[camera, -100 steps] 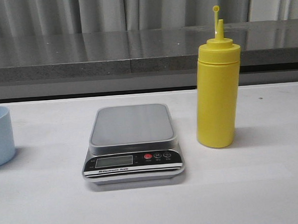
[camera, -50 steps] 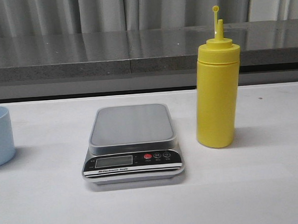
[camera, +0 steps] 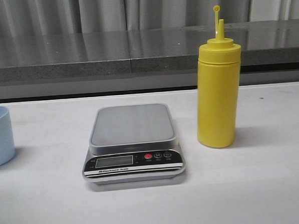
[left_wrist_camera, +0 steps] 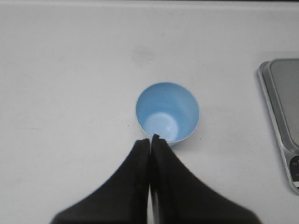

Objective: Pour seasoning into cup on scale with both arms
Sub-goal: 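Move the left gripper above the light blue cup, then grasp the light blue cup with the left gripper and lift it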

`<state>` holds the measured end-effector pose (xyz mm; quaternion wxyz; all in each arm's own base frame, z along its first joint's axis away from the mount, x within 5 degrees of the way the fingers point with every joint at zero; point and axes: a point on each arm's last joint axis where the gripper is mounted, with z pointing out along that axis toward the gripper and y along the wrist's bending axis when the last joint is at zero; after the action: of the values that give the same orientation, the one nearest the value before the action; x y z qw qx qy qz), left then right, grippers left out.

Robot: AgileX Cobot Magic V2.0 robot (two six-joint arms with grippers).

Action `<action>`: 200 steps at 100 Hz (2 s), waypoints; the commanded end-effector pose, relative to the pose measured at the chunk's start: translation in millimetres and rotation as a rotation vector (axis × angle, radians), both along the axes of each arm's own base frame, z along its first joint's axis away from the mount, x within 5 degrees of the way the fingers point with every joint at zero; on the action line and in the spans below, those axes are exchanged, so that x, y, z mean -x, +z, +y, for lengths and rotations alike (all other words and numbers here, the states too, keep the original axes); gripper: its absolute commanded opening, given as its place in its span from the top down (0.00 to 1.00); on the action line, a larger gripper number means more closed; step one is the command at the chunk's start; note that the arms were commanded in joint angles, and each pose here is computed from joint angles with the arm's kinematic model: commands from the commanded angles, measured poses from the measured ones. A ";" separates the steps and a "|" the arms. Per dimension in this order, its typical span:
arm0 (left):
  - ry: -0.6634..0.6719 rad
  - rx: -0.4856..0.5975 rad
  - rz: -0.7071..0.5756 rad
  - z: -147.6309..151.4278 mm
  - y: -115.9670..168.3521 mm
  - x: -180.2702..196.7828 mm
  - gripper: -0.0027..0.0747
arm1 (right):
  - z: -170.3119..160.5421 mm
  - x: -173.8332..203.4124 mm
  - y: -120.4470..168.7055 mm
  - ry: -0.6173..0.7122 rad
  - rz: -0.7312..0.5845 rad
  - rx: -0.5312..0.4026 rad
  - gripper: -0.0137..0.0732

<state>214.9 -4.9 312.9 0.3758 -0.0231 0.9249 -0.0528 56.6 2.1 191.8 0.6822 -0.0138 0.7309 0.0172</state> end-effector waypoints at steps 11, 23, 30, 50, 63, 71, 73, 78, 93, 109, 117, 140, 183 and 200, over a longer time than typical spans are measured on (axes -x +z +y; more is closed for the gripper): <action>0.011 0.011 0.036 1.5 -4.6 -39.2 0.99 | 0.0 1.0 8.5 -0.002 -0.103 0.015 0.98; -0.008 -0.006 0.070 1.8 -12.5 -53.3 0.99 | 0.0 1.0 8.5 -0.002 -0.103 0.015 0.98; -0.019 -0.010 0.076 1.5 -14.1 -58.3 0.96 | 0.0 1.0 8.5 -0.002 -0.103 0.015 0.98; -0.023 -0.012 0.069 1.1 -16.0 -63.7 0.51 | 0.0 1.0 8.5 -0.002 -0.103 0.015 0.98; -0.011 -0.013 0.012 1.8 -12.5 -67.6 0.31 | 0.0 1.0 8.5 -0.002 -0.103 0.015 0.98; -0.004 -0.016 -0.031 2.5 -9.8 -70.5 0.32 | 0.0 1.0 8.5 -0.002 -0.103 0.015 0.98; -0.003 -0.016 -0.035 2.6 -9.9 -71.2 0.32 | 0.0 1.0 8.5 -0.002 -0.103 0.015 0.98; -0.001 -0.015 -0.036 2.6 -11.0 -72.5 0.32 | 0.0 1.0 8.5 -0.002 -0.103 0.015 0.98; -0.002 -0.011 0.025 2.6 -27.3 -81.4 0.32 | 0.0 1.0 8.5 -0.002 -0.103 0.015 0.98; -0.002 -0.010 0.097 2.8 -49.7 -92.8 0.32 | 0.0 1.0 8.5 -0.002 -0.103 0.015 0.98; 0.000 -0.010 0.124 3.1 -60.8 -98.7 0.32 | 0.0 1.0 8.5 -0.002 -0.103 0.015 0.98; 0.005 -0.002 0.198 3.1 -88.0 -110.3 0.33 | 0.0 1.0 8.5 -0.002 -0.103 0.015 0.98; 0.023 0.052 0.199 0.6 -84.8 -125.4 0.99 | 0.0 1.0 8.5 -0.002 -0.103 0.015 0.98; 0.000 0.083 0.239 -2.8 -65.6 -130.0 0.99 | 0.0 1.0 8.5 -0.002 -0.103 0.015 0.98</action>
<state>341.0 -6.6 217.0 0.2297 -0.0402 0.9697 -0.0734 56.6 2.1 191.8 0.6822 -0.0138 0.7309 0.0172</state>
